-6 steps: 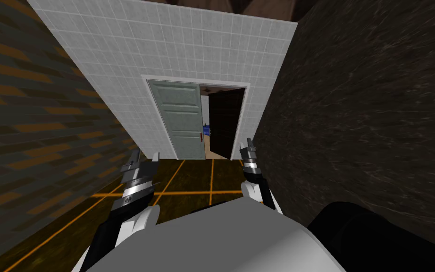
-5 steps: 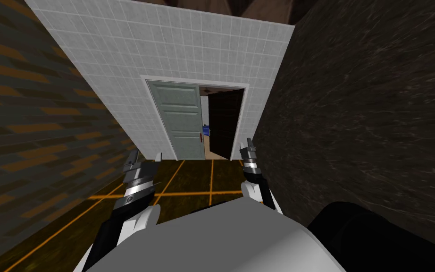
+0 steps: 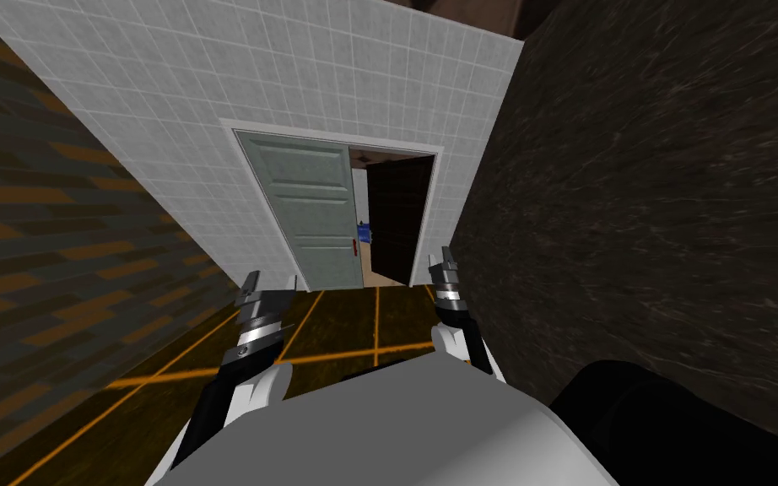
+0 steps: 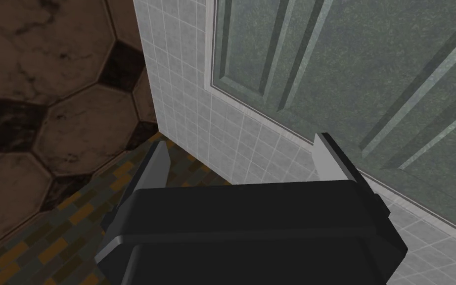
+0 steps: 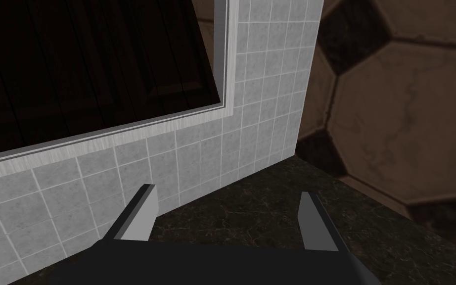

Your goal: Push the door open

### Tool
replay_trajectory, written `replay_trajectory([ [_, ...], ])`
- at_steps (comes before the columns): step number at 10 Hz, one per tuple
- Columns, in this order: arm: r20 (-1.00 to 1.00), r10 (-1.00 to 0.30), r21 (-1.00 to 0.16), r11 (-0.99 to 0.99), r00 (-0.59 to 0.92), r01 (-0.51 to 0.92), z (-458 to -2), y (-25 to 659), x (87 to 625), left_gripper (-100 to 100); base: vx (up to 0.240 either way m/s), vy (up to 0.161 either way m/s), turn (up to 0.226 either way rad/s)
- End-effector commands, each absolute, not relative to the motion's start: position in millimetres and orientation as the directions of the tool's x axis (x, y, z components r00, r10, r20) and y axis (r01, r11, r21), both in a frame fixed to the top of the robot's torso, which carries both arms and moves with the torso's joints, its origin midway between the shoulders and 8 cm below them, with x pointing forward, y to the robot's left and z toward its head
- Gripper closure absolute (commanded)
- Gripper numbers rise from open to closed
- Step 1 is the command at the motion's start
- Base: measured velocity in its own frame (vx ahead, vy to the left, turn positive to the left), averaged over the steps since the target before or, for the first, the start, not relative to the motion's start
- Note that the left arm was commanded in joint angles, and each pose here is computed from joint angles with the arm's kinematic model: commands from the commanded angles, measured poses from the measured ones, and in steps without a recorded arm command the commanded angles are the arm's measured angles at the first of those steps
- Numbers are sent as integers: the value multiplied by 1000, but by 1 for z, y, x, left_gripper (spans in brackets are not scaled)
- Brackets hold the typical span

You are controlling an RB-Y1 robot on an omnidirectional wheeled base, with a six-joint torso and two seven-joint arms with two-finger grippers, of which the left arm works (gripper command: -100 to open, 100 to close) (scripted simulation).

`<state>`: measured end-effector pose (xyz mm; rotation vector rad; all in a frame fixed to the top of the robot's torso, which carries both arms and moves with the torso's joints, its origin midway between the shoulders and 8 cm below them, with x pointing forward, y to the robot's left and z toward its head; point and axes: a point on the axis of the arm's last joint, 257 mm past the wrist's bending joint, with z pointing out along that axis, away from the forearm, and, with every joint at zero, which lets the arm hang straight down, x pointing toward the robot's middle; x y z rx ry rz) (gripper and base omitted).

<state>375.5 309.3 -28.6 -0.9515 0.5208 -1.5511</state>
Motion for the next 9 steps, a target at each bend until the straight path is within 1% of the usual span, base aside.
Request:
replay_trajectory([
  [1, 304, -953, -771, -245, 2, 588, -37, 311, 378, -100, 68, 19, -64],
  [5, 371, -928, -760, -324, -34, 564, -59, 313, 389, -100, 73, 27, -88],
  [9, 447, -892, -738, -409, -65, 536, -83, 317, 401, -100, 90, 36, -115],
])
